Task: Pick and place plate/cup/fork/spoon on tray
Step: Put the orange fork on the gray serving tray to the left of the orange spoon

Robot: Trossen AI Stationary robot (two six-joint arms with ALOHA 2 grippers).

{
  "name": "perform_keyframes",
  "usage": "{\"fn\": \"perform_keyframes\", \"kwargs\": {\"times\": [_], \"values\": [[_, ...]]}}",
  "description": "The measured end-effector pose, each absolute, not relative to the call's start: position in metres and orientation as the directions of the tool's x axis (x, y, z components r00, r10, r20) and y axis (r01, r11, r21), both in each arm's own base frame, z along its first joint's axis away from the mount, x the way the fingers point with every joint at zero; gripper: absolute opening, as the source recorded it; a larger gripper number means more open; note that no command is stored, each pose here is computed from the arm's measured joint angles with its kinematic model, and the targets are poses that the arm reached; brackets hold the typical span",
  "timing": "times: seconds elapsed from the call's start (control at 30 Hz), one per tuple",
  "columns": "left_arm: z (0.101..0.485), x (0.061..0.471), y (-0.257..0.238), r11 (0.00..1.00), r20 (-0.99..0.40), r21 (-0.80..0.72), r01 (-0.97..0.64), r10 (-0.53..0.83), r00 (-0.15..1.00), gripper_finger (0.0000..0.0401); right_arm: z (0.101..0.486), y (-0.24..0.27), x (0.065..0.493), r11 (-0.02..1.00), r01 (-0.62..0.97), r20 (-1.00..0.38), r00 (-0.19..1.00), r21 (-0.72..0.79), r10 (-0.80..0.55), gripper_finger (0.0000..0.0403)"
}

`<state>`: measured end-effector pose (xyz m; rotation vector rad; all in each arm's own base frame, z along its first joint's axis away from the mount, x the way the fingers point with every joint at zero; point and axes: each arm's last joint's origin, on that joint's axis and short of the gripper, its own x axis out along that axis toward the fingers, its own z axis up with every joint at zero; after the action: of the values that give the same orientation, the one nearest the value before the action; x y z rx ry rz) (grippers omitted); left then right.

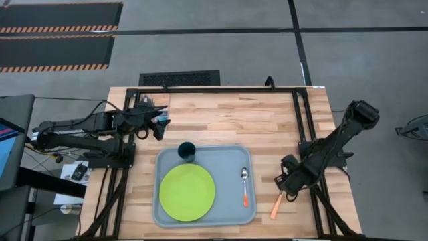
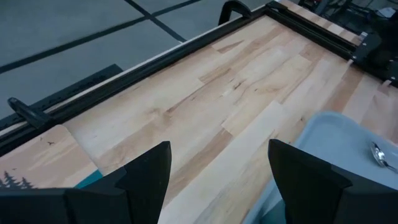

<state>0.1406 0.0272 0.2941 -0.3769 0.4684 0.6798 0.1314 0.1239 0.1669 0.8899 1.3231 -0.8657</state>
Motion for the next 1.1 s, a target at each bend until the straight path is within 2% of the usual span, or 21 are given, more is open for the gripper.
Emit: {"fn": "perform_keyframes", "kwargs": {"times": [0.3, 0.63, 1.1], "values": [[0.294, 0.14, 0.03, 0.712, -0.529, -0.162, -0.684, 0.523, 0.669, 0.0257, 0.154, 0.116, 0.131, 0.518, 0.855, -1.0, 0.026, 0.021, -0.001, 0.0222], [0.294, 0.14, 0.03, 0.714, -0.529, -0.156, -0.683, 0.523, 0.668, 0.0257, 0.154, 0.116, 0.137, 0.55, 0.833, -0.998, 0.062, 0.068, 0.029, 0.0175], [0.294, 0.14, 0.03, 0.722, -0.531, -0.148, -0.676, 0.519, 0.67, 0.0257, 0.153, 0.121, 0.137, 0.604, 0.791, -0.995, 0.071, 0.098, 0.069, 0.0183]]}}
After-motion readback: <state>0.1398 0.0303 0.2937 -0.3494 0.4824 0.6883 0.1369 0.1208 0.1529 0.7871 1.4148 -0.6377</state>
